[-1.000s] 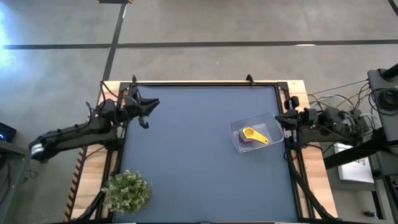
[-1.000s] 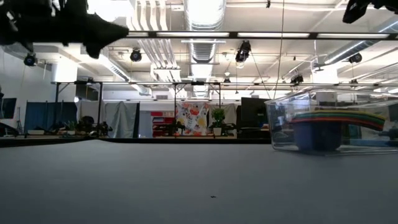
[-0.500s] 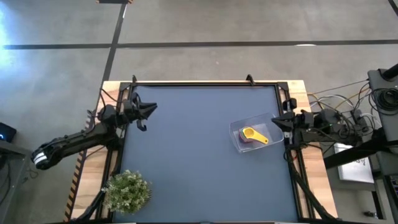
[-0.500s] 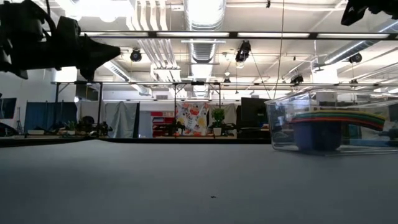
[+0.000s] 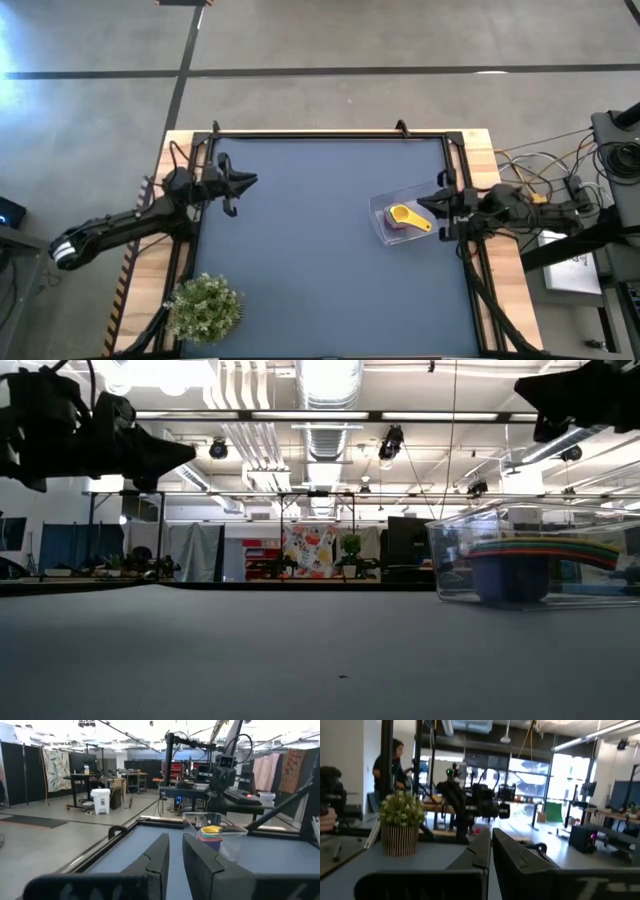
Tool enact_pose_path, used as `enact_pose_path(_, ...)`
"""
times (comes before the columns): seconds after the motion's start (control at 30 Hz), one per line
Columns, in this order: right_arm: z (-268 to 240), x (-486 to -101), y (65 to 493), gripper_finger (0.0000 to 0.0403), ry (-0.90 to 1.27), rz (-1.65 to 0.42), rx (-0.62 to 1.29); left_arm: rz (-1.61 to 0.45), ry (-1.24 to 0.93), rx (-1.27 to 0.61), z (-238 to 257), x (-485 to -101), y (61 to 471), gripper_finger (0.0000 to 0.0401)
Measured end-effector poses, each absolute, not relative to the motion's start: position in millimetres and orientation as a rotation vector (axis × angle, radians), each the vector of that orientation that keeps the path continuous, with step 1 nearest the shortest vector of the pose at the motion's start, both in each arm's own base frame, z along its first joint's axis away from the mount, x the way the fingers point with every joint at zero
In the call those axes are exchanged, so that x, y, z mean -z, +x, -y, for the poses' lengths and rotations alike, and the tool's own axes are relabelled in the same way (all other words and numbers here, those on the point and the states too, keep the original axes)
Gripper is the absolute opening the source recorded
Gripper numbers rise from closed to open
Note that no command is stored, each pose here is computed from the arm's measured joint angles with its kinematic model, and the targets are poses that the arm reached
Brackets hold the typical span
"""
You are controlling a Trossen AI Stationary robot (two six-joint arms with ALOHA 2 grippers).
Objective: Nest measuring cups in basket
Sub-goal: Return to Home Position
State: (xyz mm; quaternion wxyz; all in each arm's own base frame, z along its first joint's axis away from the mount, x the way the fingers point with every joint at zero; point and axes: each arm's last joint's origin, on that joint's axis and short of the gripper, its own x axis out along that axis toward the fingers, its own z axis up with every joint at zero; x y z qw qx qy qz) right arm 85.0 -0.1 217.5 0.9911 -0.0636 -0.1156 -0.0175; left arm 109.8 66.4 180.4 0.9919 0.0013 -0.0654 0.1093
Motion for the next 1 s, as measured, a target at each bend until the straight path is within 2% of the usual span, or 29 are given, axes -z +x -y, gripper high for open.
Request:
enact_pose_path(0.3,0,-190,94,0.0009,-0.079,0.239,0.03,0.081,-0.004,-0.221,-69,-174,113,0.0036)
enact_pose_path(0.53,0,-186,95,0.0009,-0.032,0.199,0.032,0.068,-0.01,-0.222,-69,-173,113,0.0036)
enact_pose_path(0.73,6,-178,97,0.0009,-0.035,0.108,0.223,0.064,-0.013,-0.23,-69,-173,113,0.0036)
enact_pose_path(1.0,6,-174,99,0.0009,-0.042,0.064,0.24,0.058,-0.039,-0.23,-69,-171,113,0.0036)
